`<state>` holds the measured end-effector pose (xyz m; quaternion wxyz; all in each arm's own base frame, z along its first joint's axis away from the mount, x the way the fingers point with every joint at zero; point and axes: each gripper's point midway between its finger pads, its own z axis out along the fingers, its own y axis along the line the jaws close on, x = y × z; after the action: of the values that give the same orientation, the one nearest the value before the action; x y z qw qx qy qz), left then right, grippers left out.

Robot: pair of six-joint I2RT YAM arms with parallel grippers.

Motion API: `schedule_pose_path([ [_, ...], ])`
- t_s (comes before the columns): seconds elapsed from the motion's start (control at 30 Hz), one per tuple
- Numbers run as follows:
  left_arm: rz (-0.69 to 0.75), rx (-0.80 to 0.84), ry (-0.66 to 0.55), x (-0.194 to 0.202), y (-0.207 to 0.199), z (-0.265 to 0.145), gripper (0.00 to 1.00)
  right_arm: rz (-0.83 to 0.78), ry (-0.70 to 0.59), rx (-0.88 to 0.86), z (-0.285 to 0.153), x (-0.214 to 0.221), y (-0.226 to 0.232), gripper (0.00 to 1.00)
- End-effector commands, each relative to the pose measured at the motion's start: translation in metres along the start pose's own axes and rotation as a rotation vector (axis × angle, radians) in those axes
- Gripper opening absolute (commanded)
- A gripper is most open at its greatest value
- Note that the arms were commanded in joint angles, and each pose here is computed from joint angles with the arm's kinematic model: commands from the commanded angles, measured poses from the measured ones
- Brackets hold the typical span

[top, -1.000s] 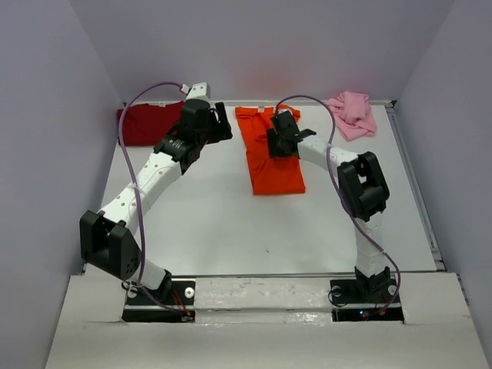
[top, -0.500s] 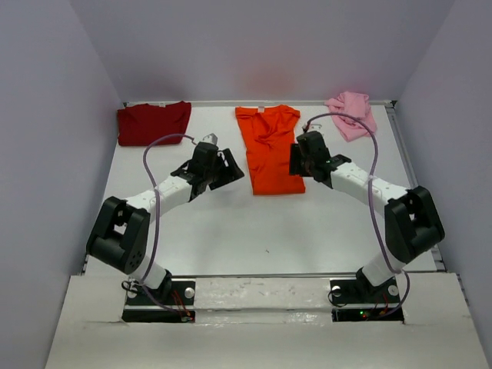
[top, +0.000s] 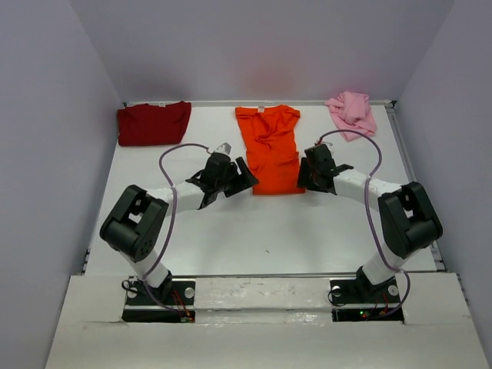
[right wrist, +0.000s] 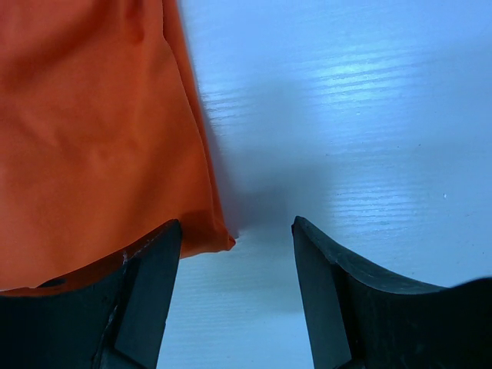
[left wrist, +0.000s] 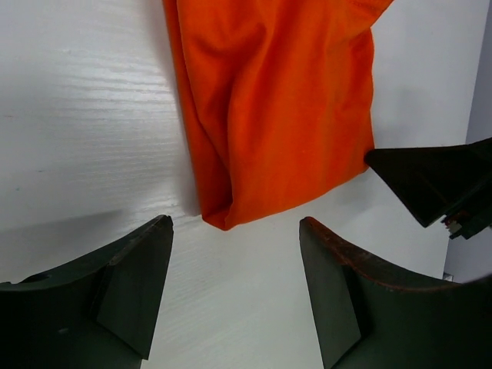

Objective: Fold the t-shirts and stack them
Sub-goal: Grab one side of the 2/3 rectangular tshirt with both arms

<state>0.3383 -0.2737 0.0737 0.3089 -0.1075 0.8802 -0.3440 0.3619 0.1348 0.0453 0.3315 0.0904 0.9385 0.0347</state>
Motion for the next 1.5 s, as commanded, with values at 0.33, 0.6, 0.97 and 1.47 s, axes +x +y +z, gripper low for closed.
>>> schedule_pose_path([
  [0.33,0.068,-0.048,0.077,0.025,-0.005,0.032,0.75,0.044,0.007,-0.054,0.021,0.002,0.011,0.63],
  [0.6,0.08,-0.092,0.072,0.025,0.005,0.035,0.75,0.055,0.056,-0.162,0.02,0.012,0.03,0.51],
  [0.97,0.095,-0.153,0.045,0.021,0.014,0.032,0.74,0.063,0.073,-0.228,0.01,0.019,0.037,0.38],
  [1.47,0.094,-0.182,0.063,0.036,0.033,0.04,0.0,0.057,0.111,-0.253,0.006,0.033,0.037,0.0],
])
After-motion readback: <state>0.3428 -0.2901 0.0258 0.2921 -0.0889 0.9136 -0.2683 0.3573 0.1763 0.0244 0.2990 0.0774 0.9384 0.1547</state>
